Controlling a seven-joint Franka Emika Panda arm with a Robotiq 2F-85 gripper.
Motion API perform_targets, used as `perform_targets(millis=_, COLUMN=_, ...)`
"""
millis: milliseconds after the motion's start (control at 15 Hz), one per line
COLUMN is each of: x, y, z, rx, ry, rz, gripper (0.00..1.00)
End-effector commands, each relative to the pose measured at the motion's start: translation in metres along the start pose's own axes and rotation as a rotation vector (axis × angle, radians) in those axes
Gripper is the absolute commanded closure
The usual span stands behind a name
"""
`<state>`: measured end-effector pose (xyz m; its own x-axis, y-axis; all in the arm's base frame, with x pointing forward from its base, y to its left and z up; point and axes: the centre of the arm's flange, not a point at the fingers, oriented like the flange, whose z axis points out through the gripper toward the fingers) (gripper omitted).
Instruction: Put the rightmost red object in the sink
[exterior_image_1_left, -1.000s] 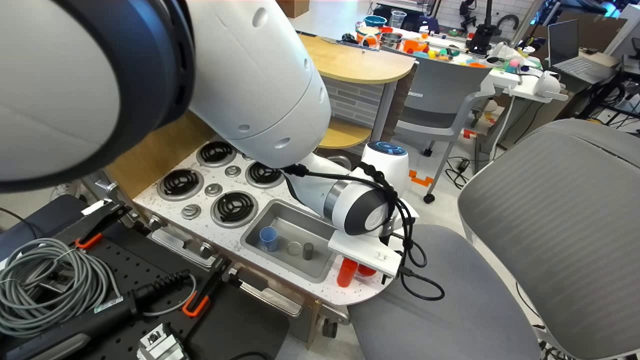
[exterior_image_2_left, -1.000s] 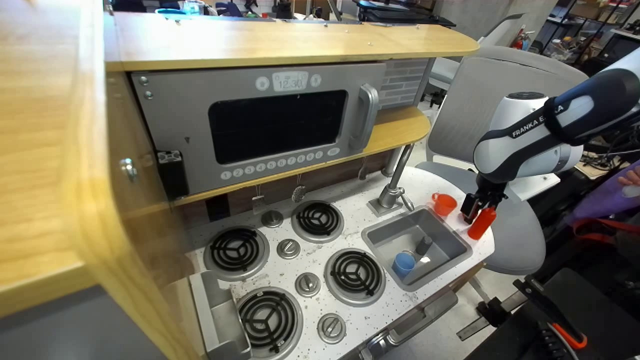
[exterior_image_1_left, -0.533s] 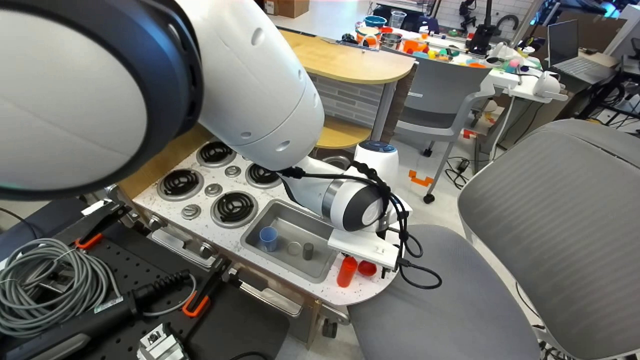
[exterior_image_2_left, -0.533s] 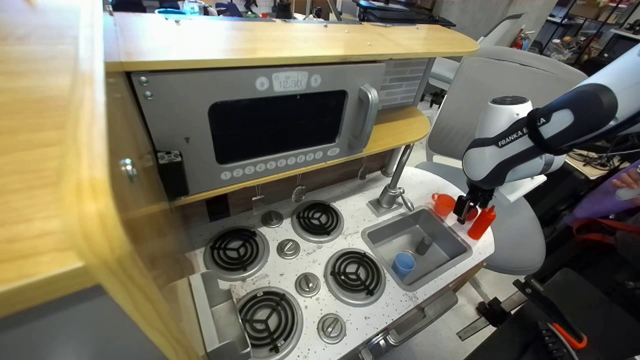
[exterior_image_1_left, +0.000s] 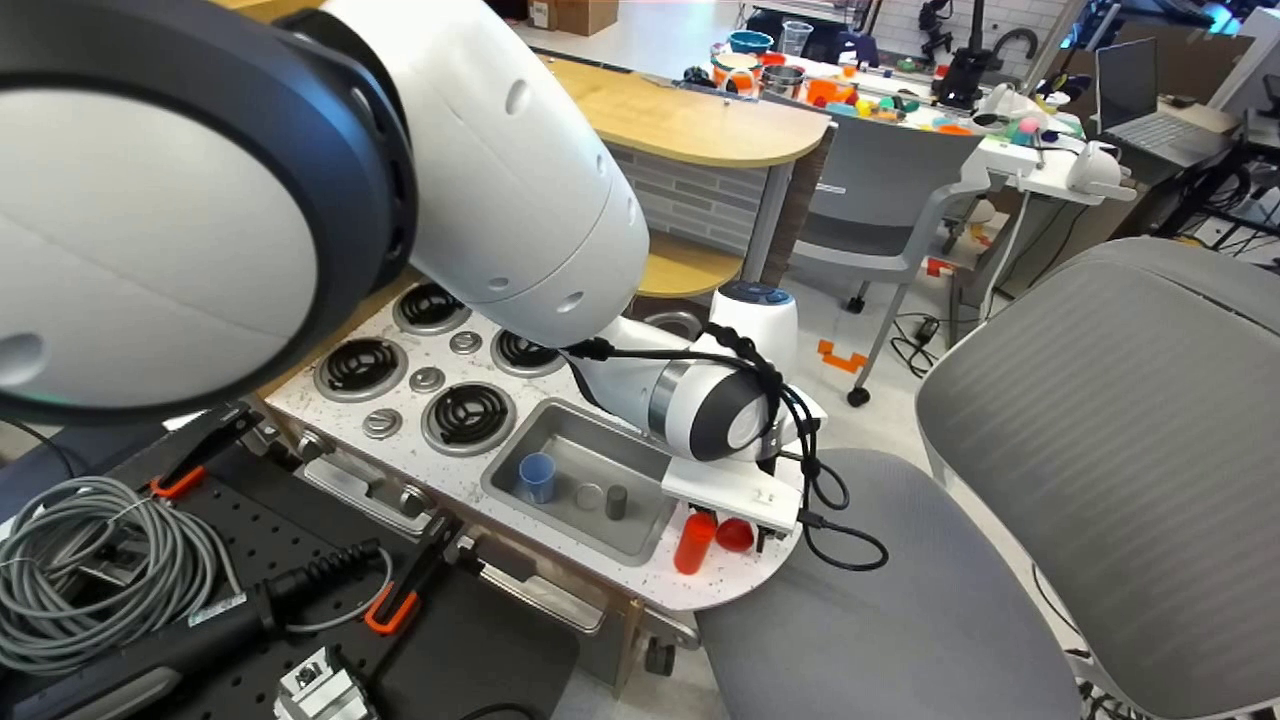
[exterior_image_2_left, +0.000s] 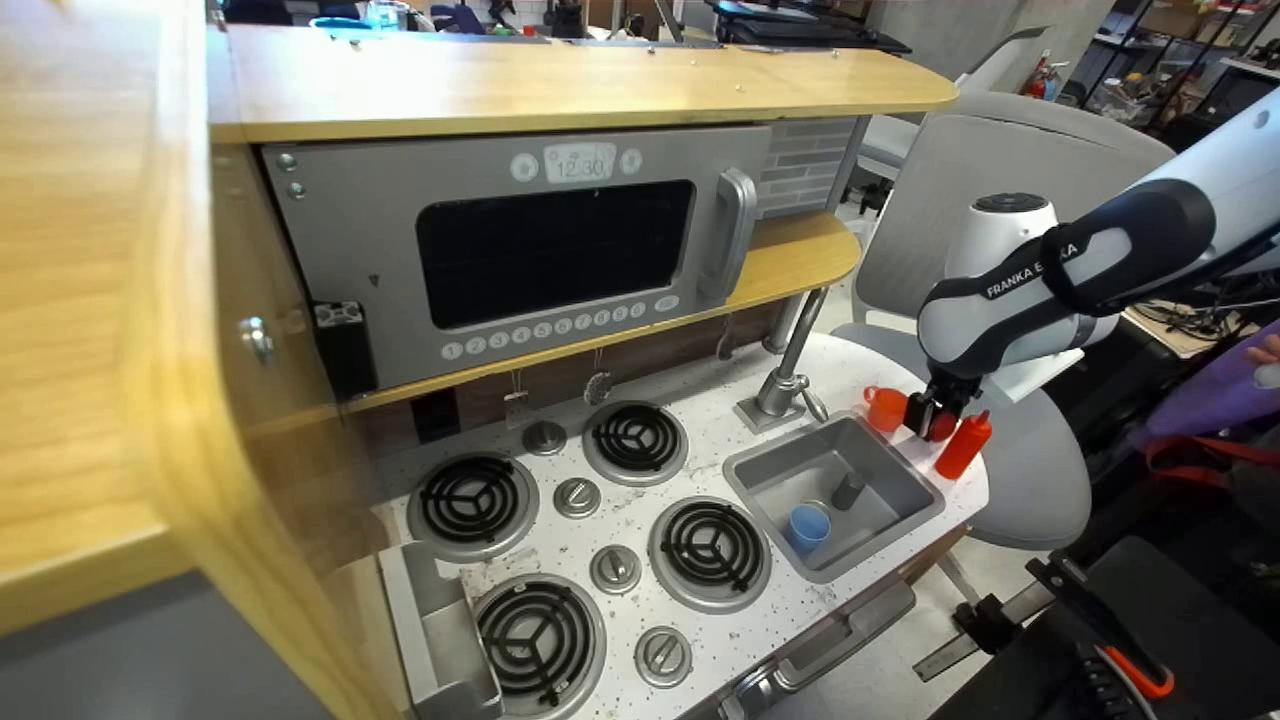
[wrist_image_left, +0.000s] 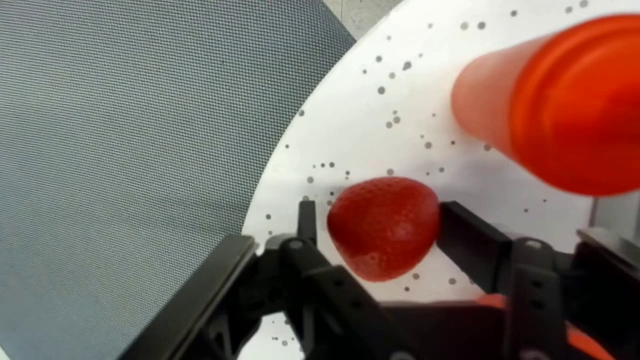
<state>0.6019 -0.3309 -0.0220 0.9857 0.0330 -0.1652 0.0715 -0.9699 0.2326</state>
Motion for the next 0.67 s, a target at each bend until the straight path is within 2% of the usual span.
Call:
perform_targets(millis=0, x=0.005, y=0.009, z=-0.005, rx=-0.012, ry=0.004, rz=-0.015, gripper=0.67)
perform_targets(millis=200, x=-0.01, y=0.009, z=-0.037, rx=0.078, ry=0.031, rz=-0.015, gripper=0.73)
perform_targets(millis=600, x=-0.038, y=-0.018, z=-0.13, rx=0.099, ry=0.141, rz=-0.068, gripper=0.73)
